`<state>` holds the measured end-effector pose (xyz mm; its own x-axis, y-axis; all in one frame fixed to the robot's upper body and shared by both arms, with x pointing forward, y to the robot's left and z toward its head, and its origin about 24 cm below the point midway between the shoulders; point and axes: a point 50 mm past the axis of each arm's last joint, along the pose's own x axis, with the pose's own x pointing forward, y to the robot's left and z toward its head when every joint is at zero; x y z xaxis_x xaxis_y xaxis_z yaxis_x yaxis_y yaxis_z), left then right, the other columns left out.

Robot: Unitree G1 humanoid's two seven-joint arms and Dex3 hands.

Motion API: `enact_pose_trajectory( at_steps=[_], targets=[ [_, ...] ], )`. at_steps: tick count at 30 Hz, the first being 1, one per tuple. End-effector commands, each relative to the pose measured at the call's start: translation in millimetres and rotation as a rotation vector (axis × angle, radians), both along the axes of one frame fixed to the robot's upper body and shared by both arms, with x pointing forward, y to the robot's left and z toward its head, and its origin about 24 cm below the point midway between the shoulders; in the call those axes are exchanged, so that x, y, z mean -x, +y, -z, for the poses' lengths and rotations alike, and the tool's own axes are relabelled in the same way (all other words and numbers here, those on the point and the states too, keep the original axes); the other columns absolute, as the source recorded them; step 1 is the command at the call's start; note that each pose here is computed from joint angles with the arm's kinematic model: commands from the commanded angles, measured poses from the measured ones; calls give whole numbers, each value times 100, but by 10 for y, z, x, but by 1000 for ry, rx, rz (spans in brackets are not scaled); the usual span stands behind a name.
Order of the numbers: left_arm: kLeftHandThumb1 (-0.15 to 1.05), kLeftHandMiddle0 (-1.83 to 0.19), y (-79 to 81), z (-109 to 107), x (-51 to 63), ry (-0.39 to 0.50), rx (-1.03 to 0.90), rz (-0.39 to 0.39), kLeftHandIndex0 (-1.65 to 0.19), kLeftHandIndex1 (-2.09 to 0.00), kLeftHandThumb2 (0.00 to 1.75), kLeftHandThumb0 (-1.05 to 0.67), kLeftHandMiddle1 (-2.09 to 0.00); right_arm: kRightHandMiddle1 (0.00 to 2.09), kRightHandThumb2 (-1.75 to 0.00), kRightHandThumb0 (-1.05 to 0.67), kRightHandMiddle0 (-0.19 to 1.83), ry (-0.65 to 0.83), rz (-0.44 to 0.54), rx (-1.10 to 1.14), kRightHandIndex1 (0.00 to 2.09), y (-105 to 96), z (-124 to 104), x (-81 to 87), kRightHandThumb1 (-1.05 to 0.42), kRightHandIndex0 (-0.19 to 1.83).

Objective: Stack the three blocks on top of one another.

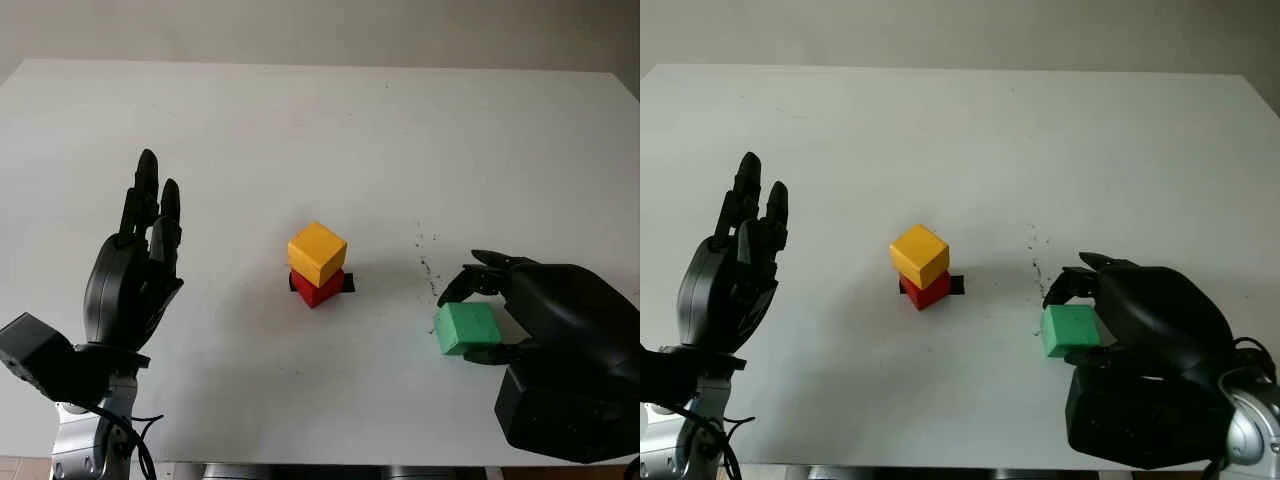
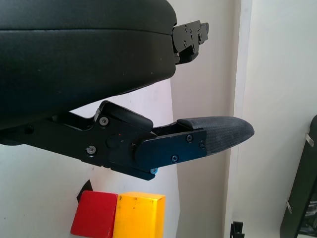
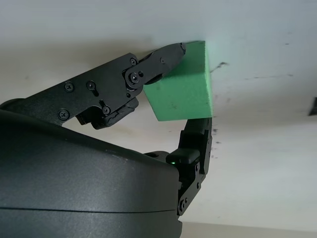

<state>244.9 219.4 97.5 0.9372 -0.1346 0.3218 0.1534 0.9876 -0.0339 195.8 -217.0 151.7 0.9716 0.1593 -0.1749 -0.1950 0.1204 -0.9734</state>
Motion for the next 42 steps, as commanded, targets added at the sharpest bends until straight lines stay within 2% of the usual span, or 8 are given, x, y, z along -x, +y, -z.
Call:
enact_pose_trajectory(
  at_steps=[1, 14, 18, 26, 29, 35, 41, 42],
  targets=[
    [105, 19, 11, 1, 25, -7, -5, 1, 19, 0, 57, -74, 0, 97, -5, -32, 45, -13, -3, 35, 6, -12, -34, -8, -84, 32],
    [105, 19, -21, 18, -2, -14, 8, 7, 19, 0, 56, -74, 0, 109, -6, -27, 44, -62, -34, -50, 7, -50, -231, -78, -87, 35],
    [105, 19, -39, 23, -23, -5, 10, 9, 19, 0, 55, -75, 0, 111, -6, -28, 46, -118, -122, -152, 8, -24, -546, -209, -87, 39],
    [105, 19, -97, 29, -31, 14, 15, 17, 19, 0, 55, -76, 0, 73, -5, -31, 77, -170, -307, -86, 8, 170, -1041, -521, -82, 50],
    [105, 19, -108, 37, -31, 15, 19, 20, 19, 0, 55, -76, 0, 62, -5, -31, 93, -200, -395, -62, 8, 296, -1164, -664, -77, 58],
    [105, 19, -115, 45, -23, 12, 8, 22, 19, 0, 57, -75, 0, 52, -5, -30, 105, -187, -467, -108, 7, 492, -1343, -917, -73, 61],
    [105, 19, -104, 54, -3, 9, -5, 20, 19, 0, 59, -75, 0, 62, -5, -26, 100, -133, -535, -281, 6, 691, -1470, -1174, -72, 59],
    [105, 19, -103, 58, 0, 9, -5, 21, 19, 0, 60, -75, 0, 77, -5, -26, 92, -133, -548, -295, 5, 727, -1474, -1202, -72, 58]
  ],
)
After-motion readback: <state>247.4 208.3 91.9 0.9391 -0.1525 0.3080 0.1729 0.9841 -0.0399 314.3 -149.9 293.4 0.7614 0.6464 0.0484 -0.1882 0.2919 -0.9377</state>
